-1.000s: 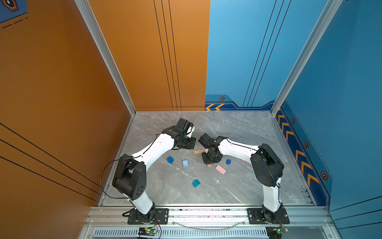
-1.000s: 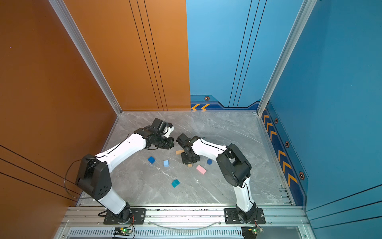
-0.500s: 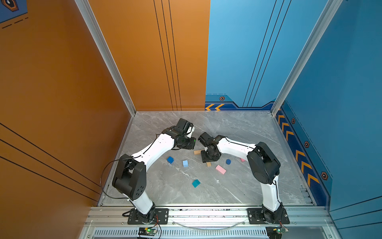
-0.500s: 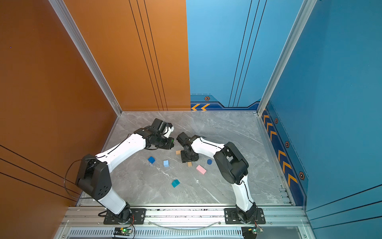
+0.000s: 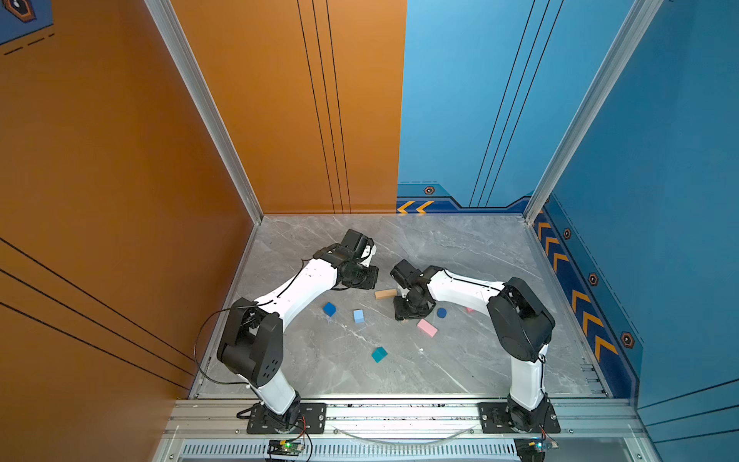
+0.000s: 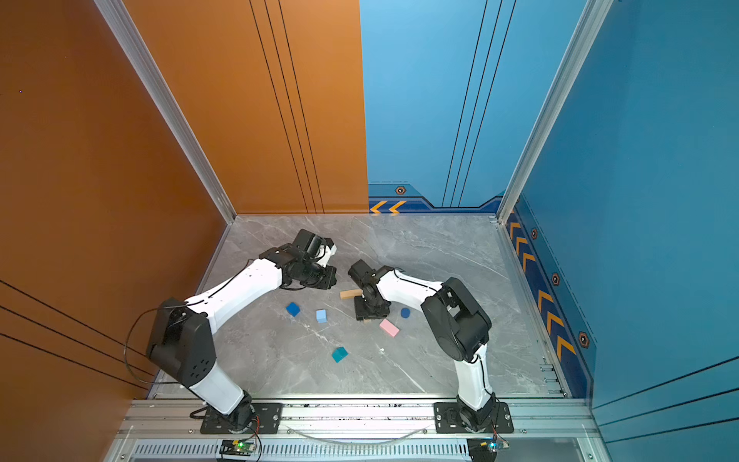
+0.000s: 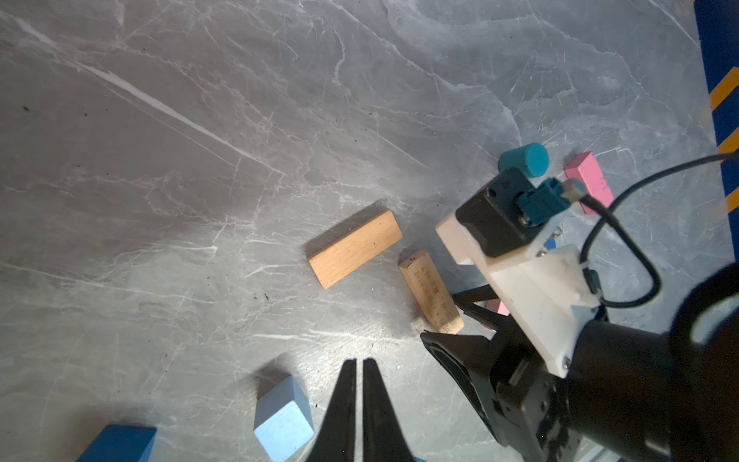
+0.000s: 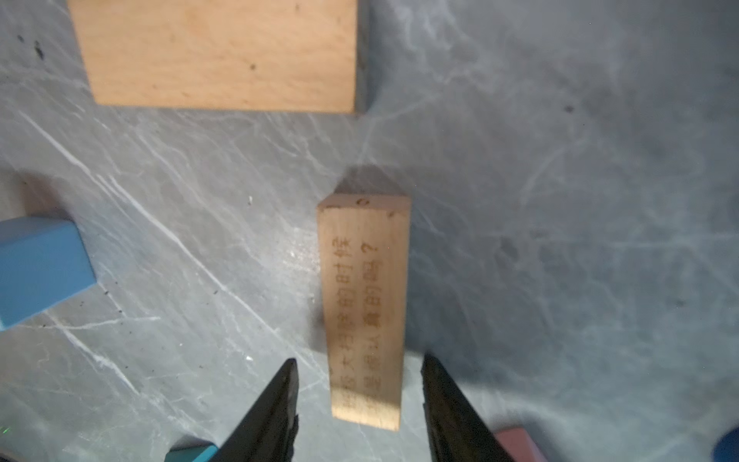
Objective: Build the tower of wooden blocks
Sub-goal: 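Carry the engraved plank with the right gripper toward the plain plank, then lower the engraved plank beside the plain plank and open the right gripper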
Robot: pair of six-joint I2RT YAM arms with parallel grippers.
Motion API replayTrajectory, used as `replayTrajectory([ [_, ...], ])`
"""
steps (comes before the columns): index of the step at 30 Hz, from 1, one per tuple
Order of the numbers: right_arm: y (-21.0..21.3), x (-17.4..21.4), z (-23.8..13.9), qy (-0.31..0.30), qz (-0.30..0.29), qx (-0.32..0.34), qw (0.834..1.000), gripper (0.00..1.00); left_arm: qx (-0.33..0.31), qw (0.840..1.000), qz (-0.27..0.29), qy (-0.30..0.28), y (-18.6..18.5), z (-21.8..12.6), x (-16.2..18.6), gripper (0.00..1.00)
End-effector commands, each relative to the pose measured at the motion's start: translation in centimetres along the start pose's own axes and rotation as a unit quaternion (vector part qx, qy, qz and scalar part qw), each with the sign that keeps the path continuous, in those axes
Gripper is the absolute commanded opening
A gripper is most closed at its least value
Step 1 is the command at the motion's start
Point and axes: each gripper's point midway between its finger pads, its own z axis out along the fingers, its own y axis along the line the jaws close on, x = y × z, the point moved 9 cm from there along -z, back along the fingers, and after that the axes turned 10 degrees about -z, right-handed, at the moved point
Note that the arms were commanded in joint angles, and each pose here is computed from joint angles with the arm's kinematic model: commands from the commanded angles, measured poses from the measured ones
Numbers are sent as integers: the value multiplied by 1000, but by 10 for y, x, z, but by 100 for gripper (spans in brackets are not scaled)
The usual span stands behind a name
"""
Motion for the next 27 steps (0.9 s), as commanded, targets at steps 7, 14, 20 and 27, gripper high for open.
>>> replayTrajectory([
  [7,16,-2,4,2,5,-56,998,45,-10,1000,2,-1,6,-7,4,9],
  [14,26,-12,8,1,-1,-71,997,44,-12,1000,2,-3,6,-8,5,9],
  [20,31,-24,9,-7,-3,-78,997,45,-10,1000,1,-4,7,-9,5,9],
  [27,34,-28,8,-9,-6,-85,996,44,-10,1000,1,-6,7,-11,6,9],
])
